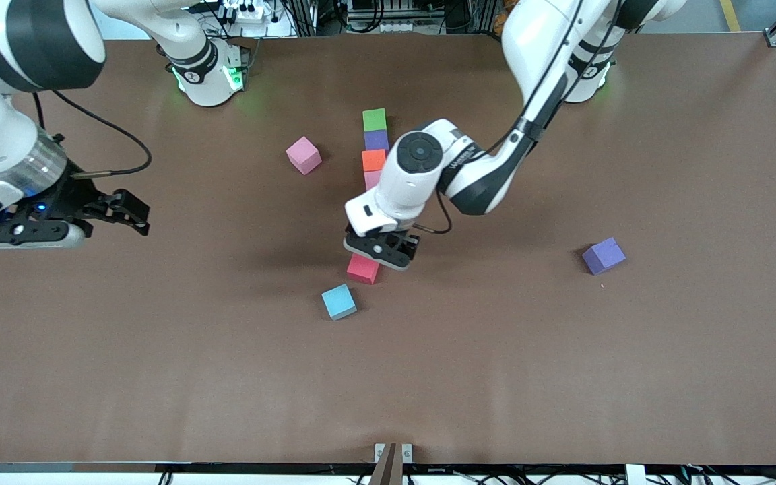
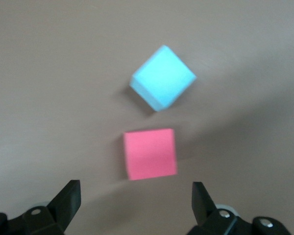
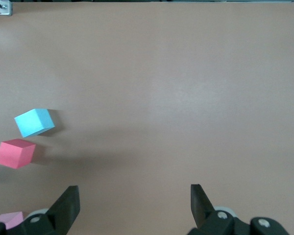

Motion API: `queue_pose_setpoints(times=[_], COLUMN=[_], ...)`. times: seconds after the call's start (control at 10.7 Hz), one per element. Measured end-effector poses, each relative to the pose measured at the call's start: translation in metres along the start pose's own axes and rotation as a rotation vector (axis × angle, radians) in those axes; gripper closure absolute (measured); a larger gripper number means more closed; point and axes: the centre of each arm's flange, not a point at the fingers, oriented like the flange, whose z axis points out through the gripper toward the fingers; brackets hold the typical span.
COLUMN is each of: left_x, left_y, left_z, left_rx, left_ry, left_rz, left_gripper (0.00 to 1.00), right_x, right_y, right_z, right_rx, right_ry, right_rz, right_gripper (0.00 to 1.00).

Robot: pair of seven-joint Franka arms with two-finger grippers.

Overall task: Arrange blocks into number 1
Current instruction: 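Grasp the red cube with the left gripper and lift it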

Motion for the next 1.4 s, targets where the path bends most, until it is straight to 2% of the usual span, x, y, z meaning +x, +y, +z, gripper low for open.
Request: queue_pose_setpoints(times=[0.47,0.84,1.4], left_x=[-0.006,-0.008,-0.008], left_y=[0.006,0.009,-0.003], left_z=[0.050,0.072,0.091], left_rx=[0.032,0.041,0.011], left_ry=[0.037,0.044,0.039], left_rz=[0.030,0.015,-0.068], left_gripper=[0.00,0.00,0.00], right_x=[0.003,0.003,0.004], right_y=[0.046,0.050,0.048], right_z=[-0.008,-0.009,-0.007], right_rx=[-0.006,-0.006,-0.006], right_ry=[-0.004,-0.007,-0.011], right_rz=[0.000,0.006,0.003], right_gripper=[0.00,0.00,0.00])
